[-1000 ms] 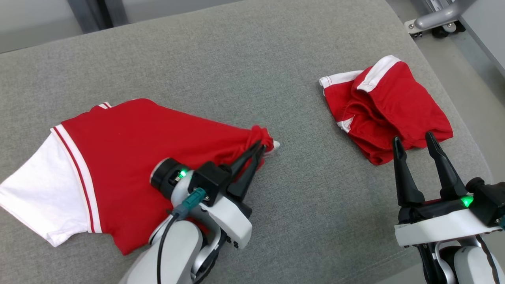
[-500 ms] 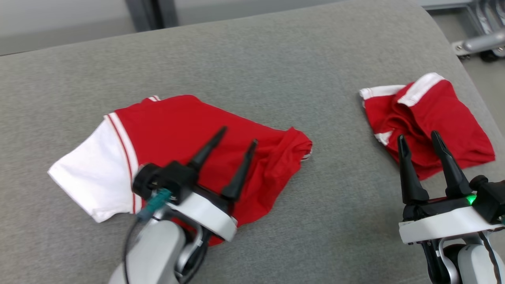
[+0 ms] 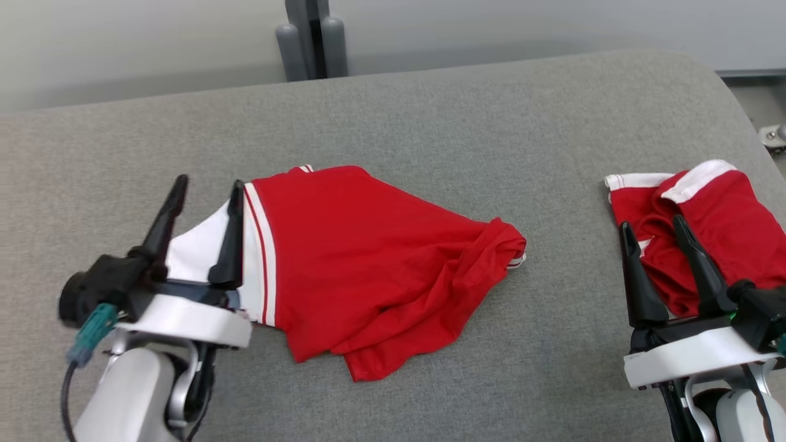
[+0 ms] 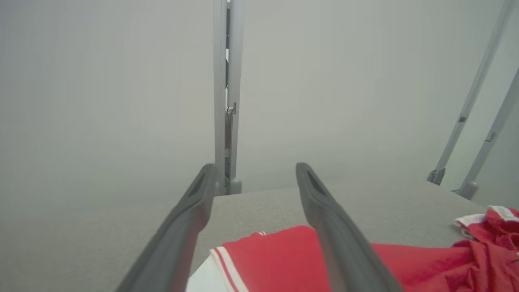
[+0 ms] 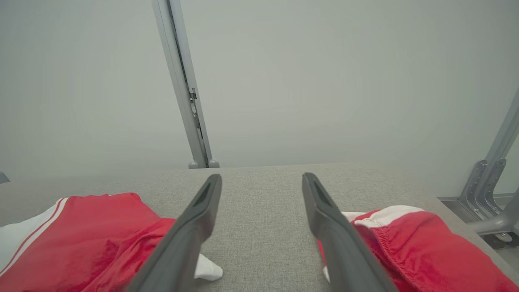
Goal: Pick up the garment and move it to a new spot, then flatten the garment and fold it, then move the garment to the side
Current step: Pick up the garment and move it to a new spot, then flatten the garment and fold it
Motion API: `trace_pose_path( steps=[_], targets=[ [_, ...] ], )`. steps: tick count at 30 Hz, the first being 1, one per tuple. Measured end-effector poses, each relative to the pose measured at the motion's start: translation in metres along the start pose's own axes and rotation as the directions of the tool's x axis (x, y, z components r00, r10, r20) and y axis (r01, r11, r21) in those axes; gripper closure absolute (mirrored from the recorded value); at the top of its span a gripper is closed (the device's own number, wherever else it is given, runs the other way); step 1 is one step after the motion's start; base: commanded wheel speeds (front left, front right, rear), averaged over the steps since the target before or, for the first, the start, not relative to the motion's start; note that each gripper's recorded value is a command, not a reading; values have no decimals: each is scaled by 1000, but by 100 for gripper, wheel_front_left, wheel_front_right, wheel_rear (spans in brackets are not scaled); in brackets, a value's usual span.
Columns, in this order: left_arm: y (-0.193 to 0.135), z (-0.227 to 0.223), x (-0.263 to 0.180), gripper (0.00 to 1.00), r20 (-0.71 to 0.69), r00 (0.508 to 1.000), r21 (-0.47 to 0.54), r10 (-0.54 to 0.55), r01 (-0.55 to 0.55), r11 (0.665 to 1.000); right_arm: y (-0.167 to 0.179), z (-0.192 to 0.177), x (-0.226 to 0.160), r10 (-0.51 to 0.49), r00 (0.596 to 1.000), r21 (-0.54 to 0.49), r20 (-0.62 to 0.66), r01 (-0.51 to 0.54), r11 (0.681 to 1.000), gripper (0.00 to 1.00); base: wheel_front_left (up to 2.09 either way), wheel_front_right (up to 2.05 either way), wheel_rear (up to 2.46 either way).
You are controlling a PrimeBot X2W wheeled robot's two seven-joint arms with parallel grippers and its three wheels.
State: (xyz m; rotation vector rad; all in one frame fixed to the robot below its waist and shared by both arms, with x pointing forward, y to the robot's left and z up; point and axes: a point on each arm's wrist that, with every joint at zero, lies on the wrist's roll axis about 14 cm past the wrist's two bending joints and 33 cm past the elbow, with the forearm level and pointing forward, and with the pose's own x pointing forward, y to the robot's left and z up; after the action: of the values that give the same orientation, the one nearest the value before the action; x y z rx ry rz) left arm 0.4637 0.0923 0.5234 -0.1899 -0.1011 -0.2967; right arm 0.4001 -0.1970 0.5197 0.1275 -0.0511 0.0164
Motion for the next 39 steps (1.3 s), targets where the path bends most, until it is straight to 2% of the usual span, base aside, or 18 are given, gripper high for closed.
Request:
trace_pose_path(
  steps=[7, 17, 39],
  targets=[
    [35, 19, -33, 0, 28, 993, 67, 115, -117, 991, 4, 4, -9, 10, 1000, -16, -5, -10, 1000, 0, 0, 0, 0],
    [39, 25, -75, 0, -7, 983, 87, 184, -182, 979, -3, 5, -31, -17, 1000, -24, -27, 16, 1000, 0, 0, 0, 0],
    [40, 32, -94, 0, -17, 979, 115, 205, -202, 973, -4, 8, -44, -22, 999, -14, -28, 22, 1000, 0, 0, 0, 0]
  ],
)
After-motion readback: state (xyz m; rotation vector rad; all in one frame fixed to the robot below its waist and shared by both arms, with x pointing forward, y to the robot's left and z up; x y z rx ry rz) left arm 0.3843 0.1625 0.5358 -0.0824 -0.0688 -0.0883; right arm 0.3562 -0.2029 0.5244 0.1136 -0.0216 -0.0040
